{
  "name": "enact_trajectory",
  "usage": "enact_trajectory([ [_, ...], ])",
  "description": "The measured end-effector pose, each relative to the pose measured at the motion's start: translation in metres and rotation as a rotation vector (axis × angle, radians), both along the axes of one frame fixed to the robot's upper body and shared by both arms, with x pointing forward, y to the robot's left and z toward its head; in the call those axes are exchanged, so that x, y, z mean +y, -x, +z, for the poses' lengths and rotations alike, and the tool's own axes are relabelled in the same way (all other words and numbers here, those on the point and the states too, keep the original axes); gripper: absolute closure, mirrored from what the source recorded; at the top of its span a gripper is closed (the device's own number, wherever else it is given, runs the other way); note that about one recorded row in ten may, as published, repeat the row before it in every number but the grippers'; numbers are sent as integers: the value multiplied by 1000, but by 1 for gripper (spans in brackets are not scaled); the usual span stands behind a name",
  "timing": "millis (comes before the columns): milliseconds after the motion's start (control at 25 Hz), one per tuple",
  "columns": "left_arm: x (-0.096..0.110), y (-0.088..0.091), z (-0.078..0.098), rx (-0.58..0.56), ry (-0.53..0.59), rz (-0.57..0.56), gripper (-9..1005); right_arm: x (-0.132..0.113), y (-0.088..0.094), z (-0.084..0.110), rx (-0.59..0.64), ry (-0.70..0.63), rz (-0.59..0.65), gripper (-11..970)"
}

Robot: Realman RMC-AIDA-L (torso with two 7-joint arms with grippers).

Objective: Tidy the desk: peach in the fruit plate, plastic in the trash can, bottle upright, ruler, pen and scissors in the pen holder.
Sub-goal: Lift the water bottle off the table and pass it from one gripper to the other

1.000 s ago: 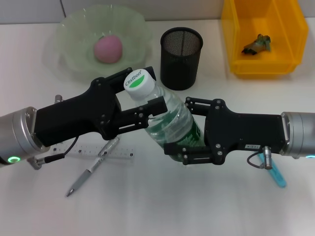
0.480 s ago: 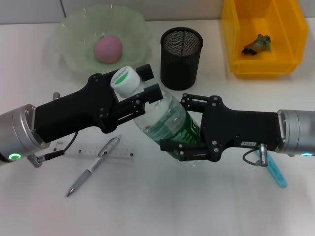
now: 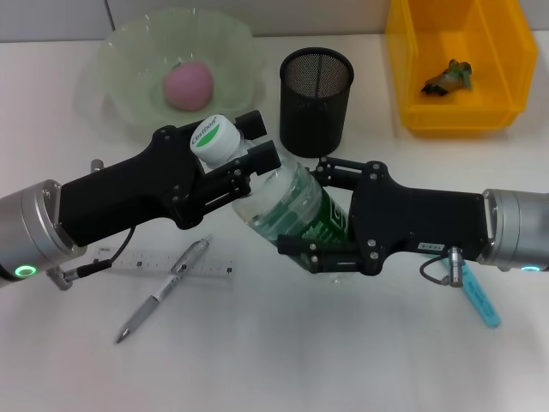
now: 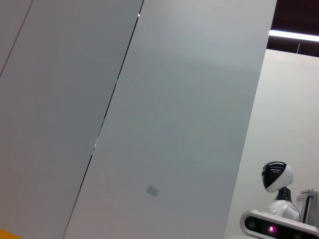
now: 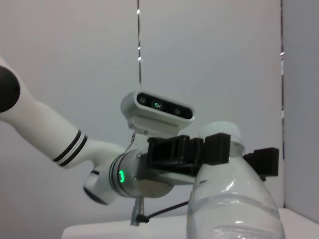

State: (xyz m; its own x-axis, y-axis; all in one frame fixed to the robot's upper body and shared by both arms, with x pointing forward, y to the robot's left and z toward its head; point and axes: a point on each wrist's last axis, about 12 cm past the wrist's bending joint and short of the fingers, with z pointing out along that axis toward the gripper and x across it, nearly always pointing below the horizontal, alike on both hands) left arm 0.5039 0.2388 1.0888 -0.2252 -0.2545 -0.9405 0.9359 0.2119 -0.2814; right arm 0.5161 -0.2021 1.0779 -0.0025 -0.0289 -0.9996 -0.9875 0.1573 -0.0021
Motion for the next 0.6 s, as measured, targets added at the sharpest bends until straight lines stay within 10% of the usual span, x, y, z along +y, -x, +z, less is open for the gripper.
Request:
enact_trajectory([
  [600,1,-2,0,-5,15,35,547,5,-2,-2,-9,-16,-3,198],
])
